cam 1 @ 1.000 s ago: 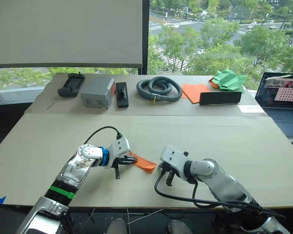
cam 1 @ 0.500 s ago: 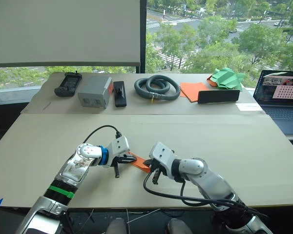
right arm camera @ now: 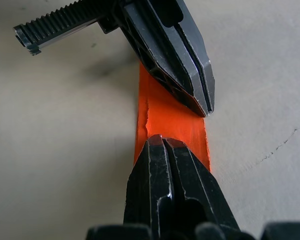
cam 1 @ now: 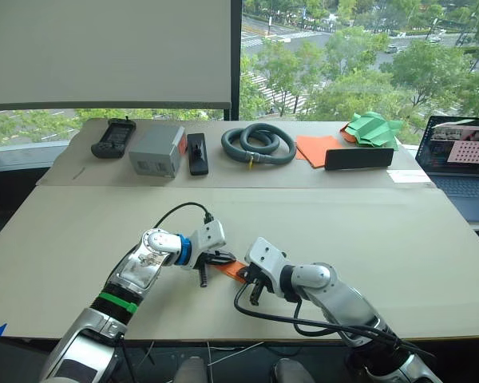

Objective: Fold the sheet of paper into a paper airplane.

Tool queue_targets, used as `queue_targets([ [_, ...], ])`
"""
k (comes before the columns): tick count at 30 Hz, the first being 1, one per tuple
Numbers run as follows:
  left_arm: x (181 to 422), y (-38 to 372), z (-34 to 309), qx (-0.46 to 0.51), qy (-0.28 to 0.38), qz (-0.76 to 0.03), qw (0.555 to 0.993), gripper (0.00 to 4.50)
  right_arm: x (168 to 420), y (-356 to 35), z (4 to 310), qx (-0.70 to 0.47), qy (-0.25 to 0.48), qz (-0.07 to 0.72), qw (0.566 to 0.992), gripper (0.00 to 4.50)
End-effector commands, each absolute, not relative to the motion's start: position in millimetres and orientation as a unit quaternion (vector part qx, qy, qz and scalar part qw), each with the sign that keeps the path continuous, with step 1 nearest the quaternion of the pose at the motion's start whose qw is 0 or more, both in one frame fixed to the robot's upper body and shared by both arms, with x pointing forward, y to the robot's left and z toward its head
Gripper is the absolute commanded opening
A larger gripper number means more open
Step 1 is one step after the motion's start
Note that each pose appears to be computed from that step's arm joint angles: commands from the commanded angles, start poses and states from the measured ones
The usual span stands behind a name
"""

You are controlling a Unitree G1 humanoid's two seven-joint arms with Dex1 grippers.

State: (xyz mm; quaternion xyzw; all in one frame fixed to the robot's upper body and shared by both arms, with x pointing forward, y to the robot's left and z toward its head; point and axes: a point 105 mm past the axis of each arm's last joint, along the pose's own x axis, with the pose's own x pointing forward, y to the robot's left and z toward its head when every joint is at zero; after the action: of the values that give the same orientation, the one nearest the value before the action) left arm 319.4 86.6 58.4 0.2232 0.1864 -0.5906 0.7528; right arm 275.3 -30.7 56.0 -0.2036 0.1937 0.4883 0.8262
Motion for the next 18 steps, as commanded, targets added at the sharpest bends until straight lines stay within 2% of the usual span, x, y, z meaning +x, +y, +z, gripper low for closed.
queue_targets([
  [1,310,88,35,0.236,0.231,-0.602,0.727,0.09,269,-46,26,-0.206,0.269,0.470,0.815,0.06],
  [9,306,106,17,0.268,0.262,-0.597,0.709,0.09,273,-47,29,-0.204,0.267,0.464,0.820,0.06],
  [18,307,132,10,0.277,0.283,-0.572,0.719,0.09,275,-48,29,-0.206,0.271,0.462,0.819,0.06],
])
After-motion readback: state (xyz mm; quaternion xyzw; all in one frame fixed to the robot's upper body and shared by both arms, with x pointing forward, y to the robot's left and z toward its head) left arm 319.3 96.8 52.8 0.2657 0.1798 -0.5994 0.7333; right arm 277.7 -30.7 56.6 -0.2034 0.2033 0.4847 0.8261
